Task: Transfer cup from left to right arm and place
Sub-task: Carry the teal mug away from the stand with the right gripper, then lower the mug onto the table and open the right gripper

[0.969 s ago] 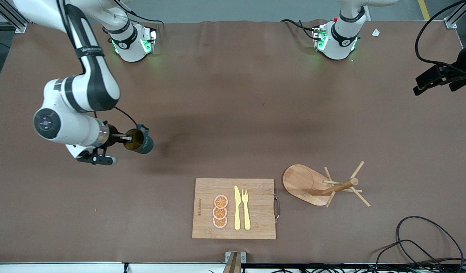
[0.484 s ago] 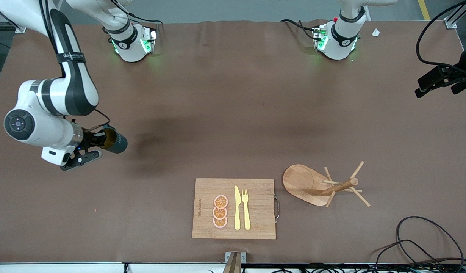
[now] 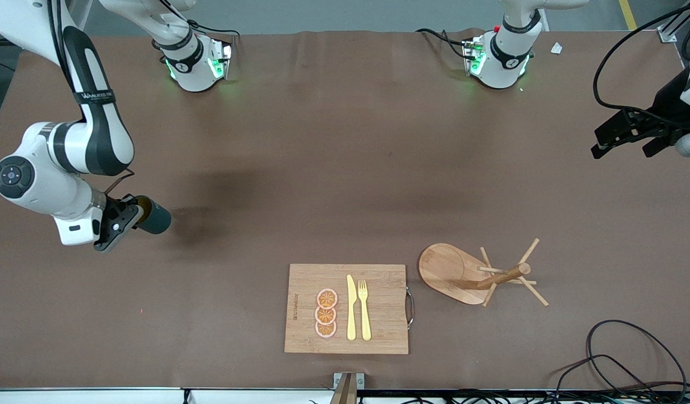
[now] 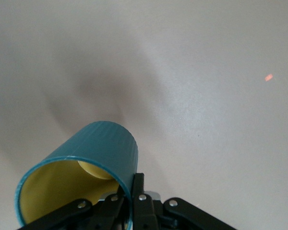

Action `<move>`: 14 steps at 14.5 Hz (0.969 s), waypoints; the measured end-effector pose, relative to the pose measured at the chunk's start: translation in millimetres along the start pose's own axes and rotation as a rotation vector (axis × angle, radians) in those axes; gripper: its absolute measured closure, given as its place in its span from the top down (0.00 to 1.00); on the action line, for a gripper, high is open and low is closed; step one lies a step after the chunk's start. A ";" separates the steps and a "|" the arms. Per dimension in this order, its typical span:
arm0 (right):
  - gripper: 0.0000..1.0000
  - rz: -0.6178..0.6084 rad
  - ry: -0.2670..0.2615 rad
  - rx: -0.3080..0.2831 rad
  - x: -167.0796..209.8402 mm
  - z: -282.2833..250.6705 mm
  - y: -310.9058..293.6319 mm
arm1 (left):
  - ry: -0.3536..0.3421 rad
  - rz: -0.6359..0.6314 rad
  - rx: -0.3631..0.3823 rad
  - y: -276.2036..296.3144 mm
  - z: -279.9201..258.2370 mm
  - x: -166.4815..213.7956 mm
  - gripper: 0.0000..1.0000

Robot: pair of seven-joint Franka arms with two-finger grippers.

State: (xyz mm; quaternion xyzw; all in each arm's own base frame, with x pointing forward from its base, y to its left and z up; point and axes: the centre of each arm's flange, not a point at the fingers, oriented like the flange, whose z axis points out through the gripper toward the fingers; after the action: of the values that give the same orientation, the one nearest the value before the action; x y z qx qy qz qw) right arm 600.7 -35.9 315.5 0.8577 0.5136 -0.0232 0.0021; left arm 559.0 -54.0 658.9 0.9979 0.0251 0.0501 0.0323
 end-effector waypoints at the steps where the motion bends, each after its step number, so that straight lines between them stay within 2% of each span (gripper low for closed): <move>1: 0.05 -0.063 0.001 -0.001 -1.8 1.9 -0.1 | 0.001 -0.002 0.000 -1.1 -0.4 0.1 1.00; 5: 0.05 -0.282 0.001 -0.006 -0.3 2.2 -1.2 | 0.002 -0.007 0.001 -4.2 -1.1 0.2 1.00; 10: 0.05 -0.375 -0.035 0.027 0.3 25.3 -18.2 | 0.000 -0.008 0.001 -4.8 -0.3 0.2 1.00; 14: 0.05 -0.408 -0.033 0.011 8.2 48.1 -37.3 | 0.001 -0.011 0.001 -6.1 -0.4 0.4 1.00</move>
State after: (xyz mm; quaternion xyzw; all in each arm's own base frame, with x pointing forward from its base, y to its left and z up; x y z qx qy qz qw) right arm 569.9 -12.4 267.9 0.7354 0.6765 -0.0400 0.0011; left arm 559.1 -47.9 658.9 0.9978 0.0305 0.0502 0.0320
